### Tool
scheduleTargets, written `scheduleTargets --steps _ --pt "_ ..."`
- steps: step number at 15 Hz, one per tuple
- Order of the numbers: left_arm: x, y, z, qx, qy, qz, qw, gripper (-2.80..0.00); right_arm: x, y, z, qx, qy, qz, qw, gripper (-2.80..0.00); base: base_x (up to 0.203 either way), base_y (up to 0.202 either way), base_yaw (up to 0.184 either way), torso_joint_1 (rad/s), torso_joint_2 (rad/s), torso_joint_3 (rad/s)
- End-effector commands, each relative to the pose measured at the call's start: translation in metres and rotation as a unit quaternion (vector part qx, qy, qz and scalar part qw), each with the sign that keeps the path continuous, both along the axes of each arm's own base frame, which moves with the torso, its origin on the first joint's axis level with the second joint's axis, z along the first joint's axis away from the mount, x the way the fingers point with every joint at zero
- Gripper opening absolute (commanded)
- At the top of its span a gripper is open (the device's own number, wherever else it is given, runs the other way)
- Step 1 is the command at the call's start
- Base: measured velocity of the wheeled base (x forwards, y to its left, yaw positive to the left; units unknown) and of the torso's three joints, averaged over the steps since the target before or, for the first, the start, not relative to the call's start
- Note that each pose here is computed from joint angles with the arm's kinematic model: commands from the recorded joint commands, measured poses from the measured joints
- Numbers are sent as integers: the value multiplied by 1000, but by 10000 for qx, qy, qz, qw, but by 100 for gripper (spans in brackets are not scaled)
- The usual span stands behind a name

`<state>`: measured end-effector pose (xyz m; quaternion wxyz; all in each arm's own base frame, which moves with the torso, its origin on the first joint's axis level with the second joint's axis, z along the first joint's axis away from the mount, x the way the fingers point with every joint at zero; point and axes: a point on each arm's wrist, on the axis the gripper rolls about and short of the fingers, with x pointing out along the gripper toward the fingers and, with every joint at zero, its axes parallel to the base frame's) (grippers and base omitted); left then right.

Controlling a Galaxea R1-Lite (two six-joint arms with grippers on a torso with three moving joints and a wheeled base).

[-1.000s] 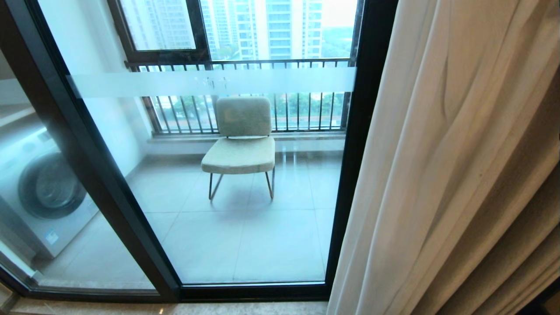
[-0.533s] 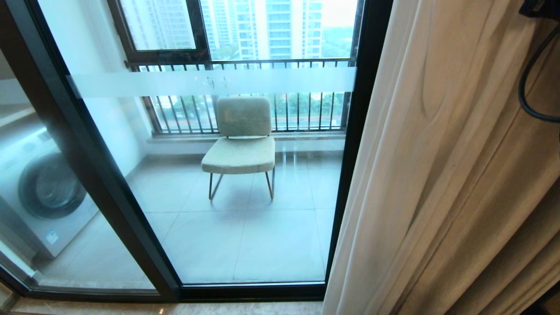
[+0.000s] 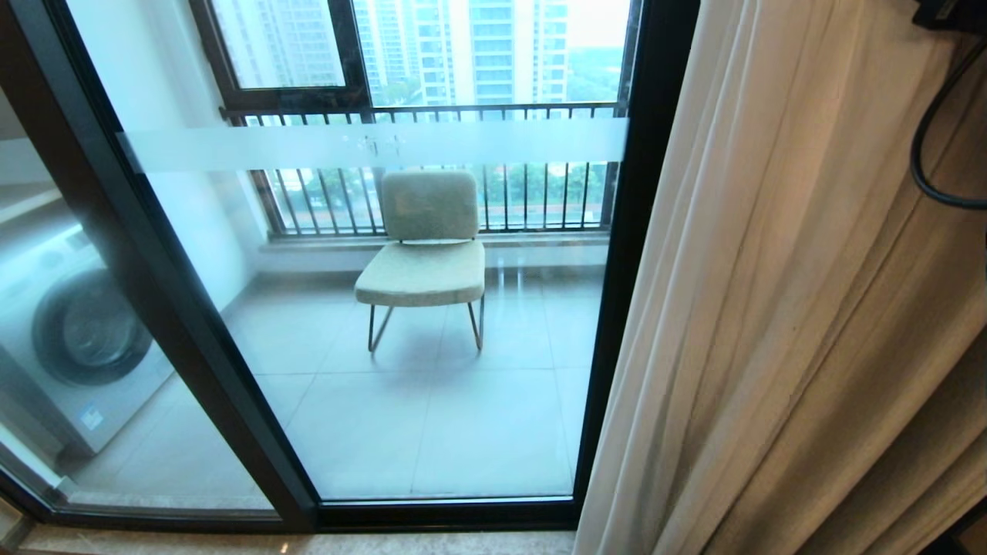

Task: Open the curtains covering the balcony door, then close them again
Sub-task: Pull the inner curtains open on both sides

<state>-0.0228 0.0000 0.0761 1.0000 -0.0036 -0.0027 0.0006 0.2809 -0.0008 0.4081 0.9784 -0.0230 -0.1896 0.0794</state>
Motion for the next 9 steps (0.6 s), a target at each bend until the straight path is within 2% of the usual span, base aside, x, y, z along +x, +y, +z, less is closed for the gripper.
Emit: scheduleTargets --steps 1,4,9 --pt "0 0 0 -2 -4 1 10000 -280 -28 0 9 -5 -144 6 9999 0 0 0 0 0 0 0" --pt "0 0 0 -2 -4 1 10000 -280 -66 1 3 -2 30 10 10000 0 0 0 0 0 0 0" --pt "0 0 0 -2 -4 1 10000 -280 -129 2 -37 12 446 16 9990 0 0 0 0 0 0 0"
